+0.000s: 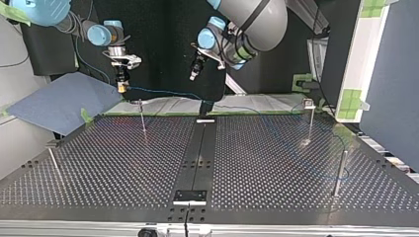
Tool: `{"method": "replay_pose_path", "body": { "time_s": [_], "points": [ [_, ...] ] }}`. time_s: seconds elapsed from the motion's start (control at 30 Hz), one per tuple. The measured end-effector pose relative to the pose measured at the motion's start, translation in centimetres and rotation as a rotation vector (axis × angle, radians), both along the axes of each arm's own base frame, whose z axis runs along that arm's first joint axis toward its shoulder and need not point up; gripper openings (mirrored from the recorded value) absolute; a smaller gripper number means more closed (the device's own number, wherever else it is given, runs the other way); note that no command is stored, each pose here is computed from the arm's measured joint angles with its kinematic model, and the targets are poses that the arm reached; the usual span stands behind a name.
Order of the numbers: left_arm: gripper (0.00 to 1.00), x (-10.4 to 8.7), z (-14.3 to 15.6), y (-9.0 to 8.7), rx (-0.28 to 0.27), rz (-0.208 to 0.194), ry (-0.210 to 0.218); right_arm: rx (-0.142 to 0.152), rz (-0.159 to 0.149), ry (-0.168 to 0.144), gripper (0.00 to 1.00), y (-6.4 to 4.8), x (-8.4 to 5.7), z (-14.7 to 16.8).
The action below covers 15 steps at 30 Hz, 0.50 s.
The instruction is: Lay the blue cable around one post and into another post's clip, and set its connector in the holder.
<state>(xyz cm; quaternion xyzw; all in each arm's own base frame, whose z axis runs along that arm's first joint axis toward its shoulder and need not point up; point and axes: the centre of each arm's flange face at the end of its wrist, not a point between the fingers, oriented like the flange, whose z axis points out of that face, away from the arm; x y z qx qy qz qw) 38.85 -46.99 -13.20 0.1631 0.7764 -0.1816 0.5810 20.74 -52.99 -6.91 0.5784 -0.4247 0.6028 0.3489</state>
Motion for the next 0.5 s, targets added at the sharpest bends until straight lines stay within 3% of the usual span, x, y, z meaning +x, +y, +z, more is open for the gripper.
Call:
{"method": "replay_pose_path", "body": {
  "time_s": [0.23, 0.5],
  "points": [
    [1.00, 0.4, -2.3, -0.7, 0.034, 0.019, 0.001, 0.000, 0.005, 0.003, 0.00, 0.1, 0.2, 0.0],
    [1.00, 1.9, -1.8, -1.8, 0.092, 0.053, -0.031, -0.001, 0.009, 0.005, 0.00, 0.2, 0.4, 0.0]
  ]
}}
